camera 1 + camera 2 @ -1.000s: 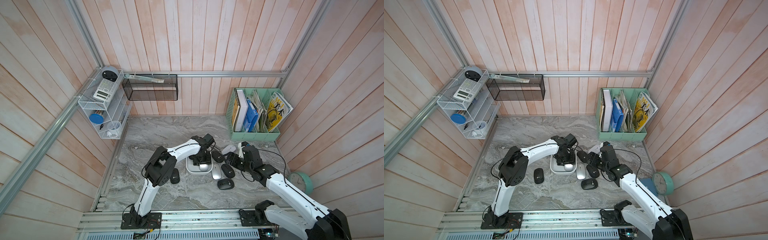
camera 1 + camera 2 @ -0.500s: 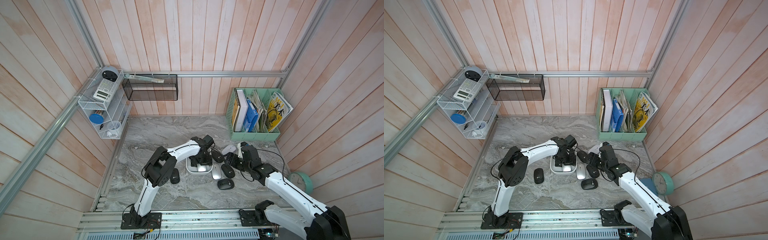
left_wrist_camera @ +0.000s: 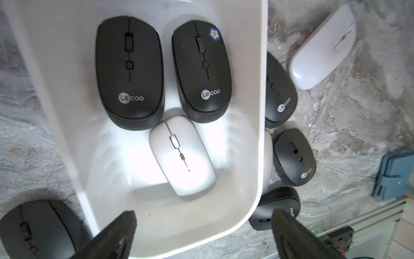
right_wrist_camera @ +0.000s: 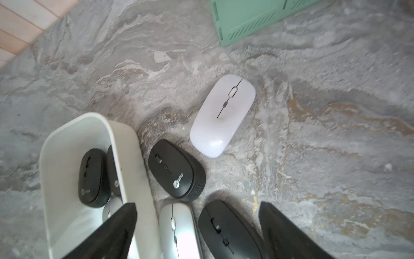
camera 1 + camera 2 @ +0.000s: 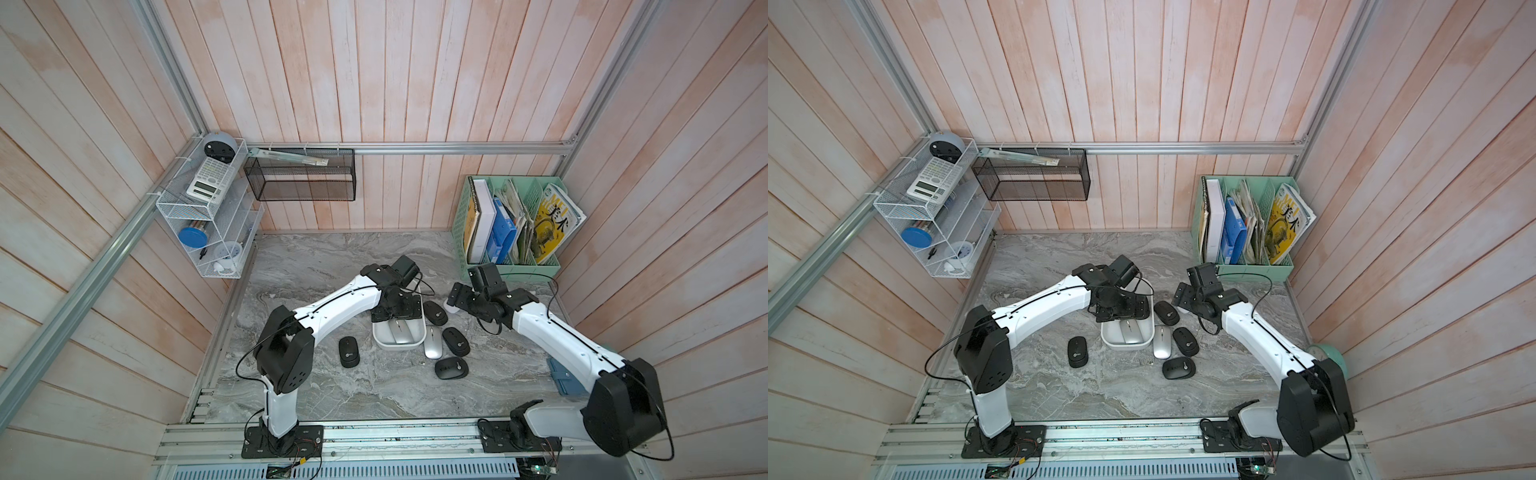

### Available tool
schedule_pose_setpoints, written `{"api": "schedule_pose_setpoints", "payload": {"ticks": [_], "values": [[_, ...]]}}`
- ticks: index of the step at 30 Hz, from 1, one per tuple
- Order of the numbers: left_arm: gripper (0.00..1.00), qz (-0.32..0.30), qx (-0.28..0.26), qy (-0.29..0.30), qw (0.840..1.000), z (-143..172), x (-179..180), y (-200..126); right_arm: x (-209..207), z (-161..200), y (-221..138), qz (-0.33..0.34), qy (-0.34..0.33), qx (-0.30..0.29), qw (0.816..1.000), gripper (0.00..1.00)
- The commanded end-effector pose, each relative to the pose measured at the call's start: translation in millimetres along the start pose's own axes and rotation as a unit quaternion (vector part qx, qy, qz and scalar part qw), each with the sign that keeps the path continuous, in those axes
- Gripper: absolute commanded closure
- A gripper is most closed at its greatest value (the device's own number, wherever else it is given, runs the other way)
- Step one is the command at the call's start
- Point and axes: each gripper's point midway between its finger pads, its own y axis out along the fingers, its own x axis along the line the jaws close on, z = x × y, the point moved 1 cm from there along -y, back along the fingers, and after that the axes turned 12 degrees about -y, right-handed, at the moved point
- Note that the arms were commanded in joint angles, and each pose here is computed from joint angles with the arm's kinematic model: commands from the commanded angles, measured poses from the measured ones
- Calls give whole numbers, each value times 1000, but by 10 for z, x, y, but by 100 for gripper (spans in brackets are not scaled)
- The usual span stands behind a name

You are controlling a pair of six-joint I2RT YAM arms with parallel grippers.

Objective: Put the mouse in the storage box
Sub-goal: Pick up the mouse from the center of the board.

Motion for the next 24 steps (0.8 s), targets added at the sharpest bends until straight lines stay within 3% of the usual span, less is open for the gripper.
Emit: {"api": "schedule_pose_setpoints", "payload": {"ticks": [1, 4, 5, 10, 15, 20, 24], "values": [[0, 76, 33, -37, 996, -63, 125, 40, -162, -120, -15, 56, -4, 9, 998, 5], [0, 261, 56, -55, 962, -168, -155, -184, -213, -191, 95, 68, 9, 32, 997, 6], [0, 288, 58, -55, 954, -206, -215, -257, -234, -200, 134, 71, 13, 42, 997, 7], [0, 317, 59, 6, 947, -331, -621, -450, -317, -164, 431, 69, 42, 121, 989, 11], [0, 341, 59, 16, 938, -435, -801, -490, -243, -74, 627, 43, 37, 223, 973, 12], [0, 357, 60, 13, 932, -397, -772, -438, -216, -110, 632, 42, 55, 221, 973, 13], [0, 363, 66, -2, 929, -345, -685, -337, -259, 61, 687, 58, 75, 261, 961, 13]]}}
